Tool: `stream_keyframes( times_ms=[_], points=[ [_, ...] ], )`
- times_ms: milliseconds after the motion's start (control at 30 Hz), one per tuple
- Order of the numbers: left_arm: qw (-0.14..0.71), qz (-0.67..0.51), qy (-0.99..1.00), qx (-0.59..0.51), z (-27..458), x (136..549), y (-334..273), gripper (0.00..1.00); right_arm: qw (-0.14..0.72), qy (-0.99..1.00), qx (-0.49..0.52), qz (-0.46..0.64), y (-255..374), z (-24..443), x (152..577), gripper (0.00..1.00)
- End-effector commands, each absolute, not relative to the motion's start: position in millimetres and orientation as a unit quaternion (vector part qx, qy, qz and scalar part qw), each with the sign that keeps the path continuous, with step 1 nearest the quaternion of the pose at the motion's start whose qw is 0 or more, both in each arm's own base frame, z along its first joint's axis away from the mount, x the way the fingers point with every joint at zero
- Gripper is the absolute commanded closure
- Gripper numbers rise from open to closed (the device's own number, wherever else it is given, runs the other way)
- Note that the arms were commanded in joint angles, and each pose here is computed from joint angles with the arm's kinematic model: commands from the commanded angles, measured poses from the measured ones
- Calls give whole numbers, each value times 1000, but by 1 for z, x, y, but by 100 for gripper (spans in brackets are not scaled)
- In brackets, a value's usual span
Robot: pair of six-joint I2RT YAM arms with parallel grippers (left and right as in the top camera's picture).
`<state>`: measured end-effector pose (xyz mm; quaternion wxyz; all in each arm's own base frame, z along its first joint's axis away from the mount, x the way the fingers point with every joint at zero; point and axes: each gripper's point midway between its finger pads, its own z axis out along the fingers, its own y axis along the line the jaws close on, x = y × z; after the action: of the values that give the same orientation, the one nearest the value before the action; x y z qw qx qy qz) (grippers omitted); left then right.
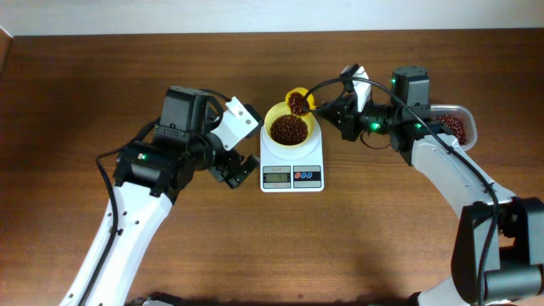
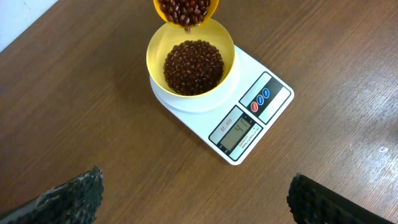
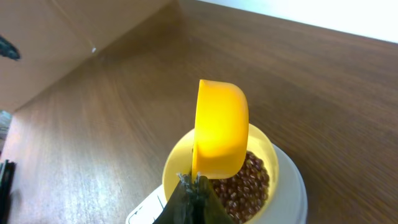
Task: Scoop item into bowl and weigh 50g on scale
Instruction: 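Tilt the scoop with the right gripper to pour beans into the bowl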
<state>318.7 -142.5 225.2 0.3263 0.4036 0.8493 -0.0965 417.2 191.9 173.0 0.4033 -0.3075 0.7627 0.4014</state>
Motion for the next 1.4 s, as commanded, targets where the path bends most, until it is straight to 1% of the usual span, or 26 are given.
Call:
stream_keyframes(
  times_ms=[0,33,100,1167,1367],
  points=[
    [341,-91,842,407,236,321,-141,1,404,748,-331,410,198,174,413,96],
    [341,-91,842,407,236,321,-141,1,401,729,-343,435,203,182,405,96],
    [341,-91,842,407,236,321,-141,1,397,754,-327,410,198,168,413,96],
    [341,-91,842,407,236,321,-141,1,402,746,-338,409,199,169,412,96],
    [341,-91,842,407,236,321,-141,1,371,759,-296,446,201,172,408,96]
  ],
)
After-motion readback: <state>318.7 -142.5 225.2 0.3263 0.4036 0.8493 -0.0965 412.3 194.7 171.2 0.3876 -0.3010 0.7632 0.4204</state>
